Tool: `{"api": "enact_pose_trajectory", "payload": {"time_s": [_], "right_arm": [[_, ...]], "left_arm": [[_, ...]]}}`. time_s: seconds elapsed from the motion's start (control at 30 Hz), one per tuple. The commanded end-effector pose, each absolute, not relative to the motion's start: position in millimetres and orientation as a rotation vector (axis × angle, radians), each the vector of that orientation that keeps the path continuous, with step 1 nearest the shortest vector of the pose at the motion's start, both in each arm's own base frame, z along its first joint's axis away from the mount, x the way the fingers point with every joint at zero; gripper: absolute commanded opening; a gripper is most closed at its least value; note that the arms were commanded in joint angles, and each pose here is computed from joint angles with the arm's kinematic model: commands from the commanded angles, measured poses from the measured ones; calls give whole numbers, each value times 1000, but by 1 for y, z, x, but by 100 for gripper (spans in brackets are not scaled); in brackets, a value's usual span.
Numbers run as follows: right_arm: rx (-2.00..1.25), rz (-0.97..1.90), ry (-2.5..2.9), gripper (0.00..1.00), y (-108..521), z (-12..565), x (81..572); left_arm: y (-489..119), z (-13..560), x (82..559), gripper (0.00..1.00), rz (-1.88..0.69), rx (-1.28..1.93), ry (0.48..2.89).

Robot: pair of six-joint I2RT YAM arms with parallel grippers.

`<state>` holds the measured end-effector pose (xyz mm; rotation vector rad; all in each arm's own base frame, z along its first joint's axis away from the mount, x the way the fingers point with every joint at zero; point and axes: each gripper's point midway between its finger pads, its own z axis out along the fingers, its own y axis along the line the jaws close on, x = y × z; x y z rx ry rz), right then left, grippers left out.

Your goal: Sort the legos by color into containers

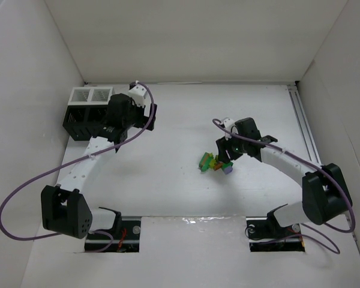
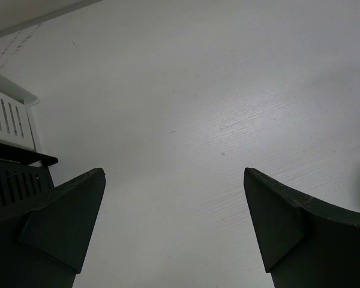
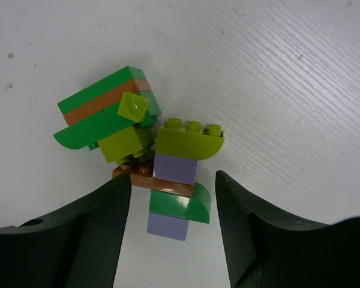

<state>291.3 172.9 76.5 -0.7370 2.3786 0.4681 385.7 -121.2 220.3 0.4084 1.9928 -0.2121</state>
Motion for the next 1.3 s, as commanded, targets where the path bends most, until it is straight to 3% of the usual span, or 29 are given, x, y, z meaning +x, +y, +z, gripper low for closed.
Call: {"api": "enact_pose_trajectory", "payload": {"time_s": [0.0,0.87,1.27], "right_arm": [[-689,430,2304,63,178,94,313],[-792,418,2376,64,186,65,308],[-808,400,2422,54,182,52,304]], "left_arm": [[-119,236,389,100,-187,392,1926],[-105,207,393,100,-80,412,1976],[-102,203,398,100,-52,395,1979]]}}
